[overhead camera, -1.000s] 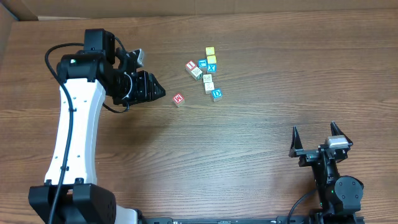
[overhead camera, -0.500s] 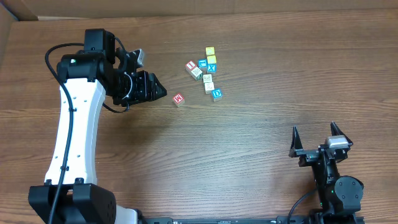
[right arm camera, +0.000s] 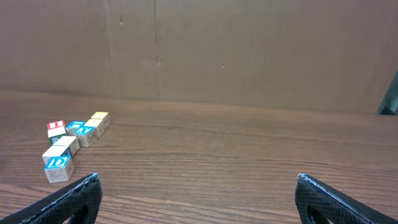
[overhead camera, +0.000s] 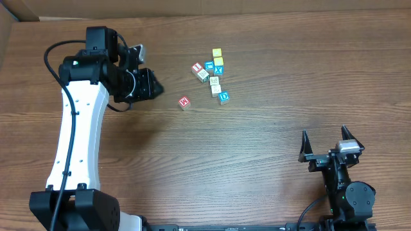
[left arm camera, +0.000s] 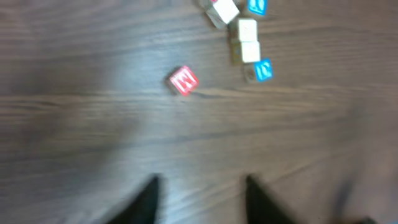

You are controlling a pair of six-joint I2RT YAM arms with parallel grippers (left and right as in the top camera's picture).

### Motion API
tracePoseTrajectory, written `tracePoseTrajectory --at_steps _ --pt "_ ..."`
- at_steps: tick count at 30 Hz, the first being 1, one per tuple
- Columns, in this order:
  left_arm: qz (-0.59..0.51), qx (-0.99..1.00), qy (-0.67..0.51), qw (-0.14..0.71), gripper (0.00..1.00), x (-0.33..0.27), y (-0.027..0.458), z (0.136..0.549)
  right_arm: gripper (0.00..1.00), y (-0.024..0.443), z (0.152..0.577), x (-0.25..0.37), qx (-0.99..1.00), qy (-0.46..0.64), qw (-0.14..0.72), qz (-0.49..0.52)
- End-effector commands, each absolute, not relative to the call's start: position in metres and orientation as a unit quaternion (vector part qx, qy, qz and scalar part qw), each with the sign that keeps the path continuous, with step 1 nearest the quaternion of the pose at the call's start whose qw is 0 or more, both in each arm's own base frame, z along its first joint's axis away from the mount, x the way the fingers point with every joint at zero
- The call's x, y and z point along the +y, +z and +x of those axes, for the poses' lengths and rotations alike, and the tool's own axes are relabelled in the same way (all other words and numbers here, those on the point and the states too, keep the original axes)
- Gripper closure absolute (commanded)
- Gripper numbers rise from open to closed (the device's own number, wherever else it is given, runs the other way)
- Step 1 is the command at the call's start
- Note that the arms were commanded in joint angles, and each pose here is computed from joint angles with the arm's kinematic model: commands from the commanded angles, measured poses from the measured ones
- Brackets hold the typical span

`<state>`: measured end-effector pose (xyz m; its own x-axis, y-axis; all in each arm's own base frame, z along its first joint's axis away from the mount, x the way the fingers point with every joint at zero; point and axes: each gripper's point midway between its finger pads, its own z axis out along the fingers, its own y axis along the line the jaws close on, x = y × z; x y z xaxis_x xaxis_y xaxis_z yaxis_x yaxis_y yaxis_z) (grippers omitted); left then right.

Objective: Flip 4 blocks

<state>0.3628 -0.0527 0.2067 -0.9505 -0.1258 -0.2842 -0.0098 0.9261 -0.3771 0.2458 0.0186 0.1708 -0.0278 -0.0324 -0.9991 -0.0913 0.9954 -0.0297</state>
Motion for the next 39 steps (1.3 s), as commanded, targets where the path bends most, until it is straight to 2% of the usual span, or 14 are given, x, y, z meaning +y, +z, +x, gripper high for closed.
tracePoseTrajectory --at_steps 1,4,6,11,17,39 --pt "-0.069 0.972 -0.138 0.175 0.96 -0.032 0.209 0.375 0.00 0.170 0.246 0.019 0.714 0.022 0.699 -0.044" --pt "-0.090 0.971 -0.121 0.183 0.96 -0.025 0.209 0.379 0.00 0.170 0.246 0.019 0.714 0.022 0.698 -0.044" --pt "-0.099 0.970 -0.116 0.188 0.90 -0.022 0.209 0.382 0.00 0.170 0.246 0.019 0.714 0.022 0.699 -0.044" --pt "-0.107 0.965 -0.118 0.207 0.86 -0.021 0.213 0.391 0.00 0.170 0.246 0.019 0.714 0.022 0.698 -0.044" --pt "-0.111 0.963 -0.120 0.213 0.74 -0.021 0.215 0.394 0.00 0.170 0.246 0.019 0.714 0.022 0.698 -0.044" --pt "-0.121 0.965 -0.095 0.213 0.65 -0.012 0.213 0.393 0.00 0.170 0.246 0.019 0.714 0.022 0.698 -0.044"
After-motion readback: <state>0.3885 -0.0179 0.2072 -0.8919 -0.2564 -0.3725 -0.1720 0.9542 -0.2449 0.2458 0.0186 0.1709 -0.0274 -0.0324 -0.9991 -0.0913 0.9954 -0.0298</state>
